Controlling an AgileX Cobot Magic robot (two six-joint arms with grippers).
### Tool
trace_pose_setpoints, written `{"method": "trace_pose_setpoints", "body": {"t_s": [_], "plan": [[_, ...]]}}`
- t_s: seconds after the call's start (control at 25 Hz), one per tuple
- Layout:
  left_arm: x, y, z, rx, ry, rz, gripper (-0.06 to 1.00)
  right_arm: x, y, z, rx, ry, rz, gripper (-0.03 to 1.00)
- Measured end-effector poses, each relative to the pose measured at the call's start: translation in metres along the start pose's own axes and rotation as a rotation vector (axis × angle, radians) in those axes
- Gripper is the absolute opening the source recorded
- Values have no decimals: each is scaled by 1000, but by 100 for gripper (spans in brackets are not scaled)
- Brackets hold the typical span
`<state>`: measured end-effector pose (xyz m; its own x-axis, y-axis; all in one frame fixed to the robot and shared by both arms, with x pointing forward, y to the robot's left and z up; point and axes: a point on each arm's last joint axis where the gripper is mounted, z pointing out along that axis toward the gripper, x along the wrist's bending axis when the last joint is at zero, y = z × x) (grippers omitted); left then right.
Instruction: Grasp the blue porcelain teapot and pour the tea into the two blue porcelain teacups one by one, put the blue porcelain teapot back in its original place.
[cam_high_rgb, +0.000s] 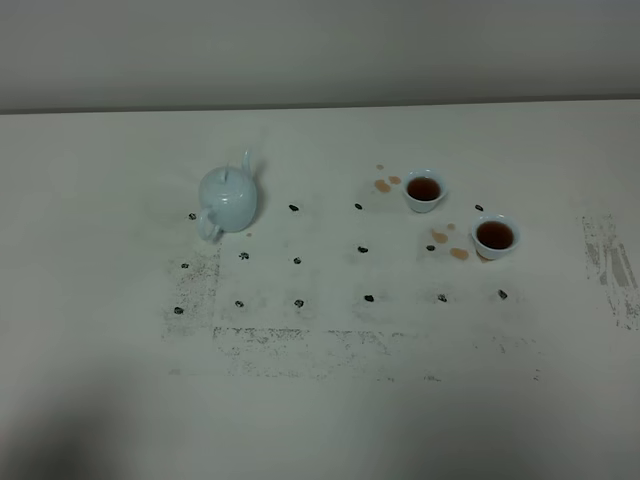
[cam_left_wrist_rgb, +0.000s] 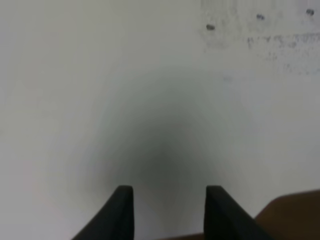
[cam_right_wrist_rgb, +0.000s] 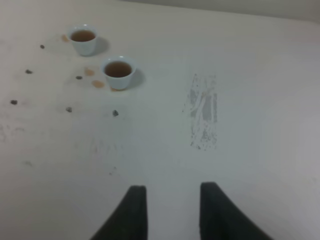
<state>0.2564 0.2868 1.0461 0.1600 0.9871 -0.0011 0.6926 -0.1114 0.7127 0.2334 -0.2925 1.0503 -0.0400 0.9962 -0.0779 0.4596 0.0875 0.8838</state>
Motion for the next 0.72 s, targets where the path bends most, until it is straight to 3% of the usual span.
{"method": "trace_pose_setpoints", "body": {"t_s": [0.24,0.72], "plan": [[-2,-9,-10,-79,-7,84,32,0,0,0,0,0,0,28],[-3,-23,-20,-185,32,104,32,0,0,0,0,0,0,28]]}}
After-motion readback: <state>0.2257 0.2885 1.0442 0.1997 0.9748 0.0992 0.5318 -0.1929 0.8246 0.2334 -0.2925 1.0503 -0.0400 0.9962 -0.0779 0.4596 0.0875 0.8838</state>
